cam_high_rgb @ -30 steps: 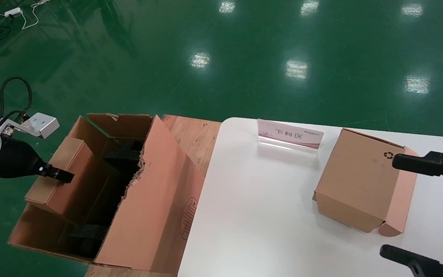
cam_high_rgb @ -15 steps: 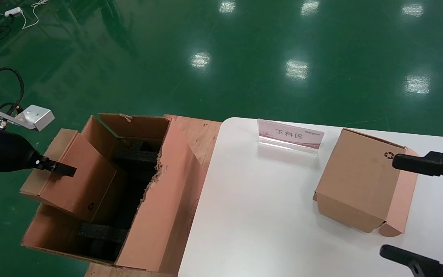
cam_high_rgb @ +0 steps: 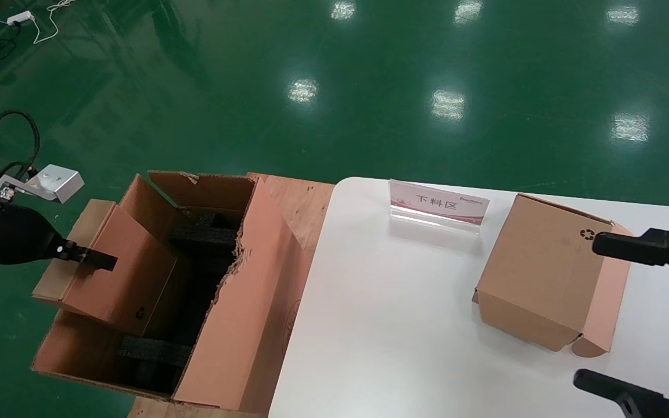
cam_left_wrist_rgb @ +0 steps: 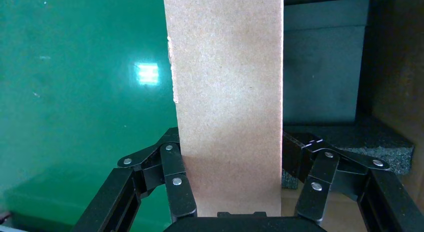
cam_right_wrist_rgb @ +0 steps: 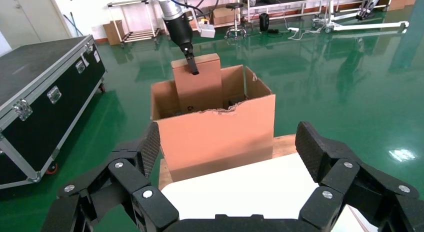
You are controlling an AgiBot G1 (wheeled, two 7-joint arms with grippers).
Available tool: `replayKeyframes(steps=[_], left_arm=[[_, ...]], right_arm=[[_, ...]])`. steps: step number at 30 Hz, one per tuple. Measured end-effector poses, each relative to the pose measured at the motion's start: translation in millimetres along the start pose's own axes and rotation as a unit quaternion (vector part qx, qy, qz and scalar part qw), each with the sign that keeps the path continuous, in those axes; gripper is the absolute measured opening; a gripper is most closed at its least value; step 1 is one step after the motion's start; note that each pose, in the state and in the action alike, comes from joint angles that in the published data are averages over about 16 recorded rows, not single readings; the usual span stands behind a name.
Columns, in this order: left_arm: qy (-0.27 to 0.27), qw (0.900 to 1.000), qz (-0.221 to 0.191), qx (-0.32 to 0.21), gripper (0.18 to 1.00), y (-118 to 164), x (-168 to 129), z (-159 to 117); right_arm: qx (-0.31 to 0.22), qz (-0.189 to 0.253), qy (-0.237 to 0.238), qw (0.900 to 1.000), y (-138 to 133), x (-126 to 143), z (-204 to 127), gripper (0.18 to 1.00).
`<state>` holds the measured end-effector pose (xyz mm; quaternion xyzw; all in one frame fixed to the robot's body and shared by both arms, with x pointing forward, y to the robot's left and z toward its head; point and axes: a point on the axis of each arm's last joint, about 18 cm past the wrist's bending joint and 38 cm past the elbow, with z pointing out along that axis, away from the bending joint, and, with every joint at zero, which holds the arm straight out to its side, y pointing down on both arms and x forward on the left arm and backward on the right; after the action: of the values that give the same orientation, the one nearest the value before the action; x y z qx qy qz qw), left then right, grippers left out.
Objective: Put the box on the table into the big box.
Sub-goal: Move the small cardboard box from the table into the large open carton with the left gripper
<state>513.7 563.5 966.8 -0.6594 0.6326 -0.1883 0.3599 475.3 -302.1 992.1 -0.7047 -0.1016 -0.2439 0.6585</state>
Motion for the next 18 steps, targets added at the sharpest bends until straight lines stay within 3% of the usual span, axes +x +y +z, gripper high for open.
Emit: replayKeyframes(steps=[18], left_arm=[[-0.007,0.9999,-0.008,-0.009,0.389,1.0,6.8,16.8]], right_arm=[[0.0,0.0,0.0,1.0,0.0,0.0,0.0,0.995]])
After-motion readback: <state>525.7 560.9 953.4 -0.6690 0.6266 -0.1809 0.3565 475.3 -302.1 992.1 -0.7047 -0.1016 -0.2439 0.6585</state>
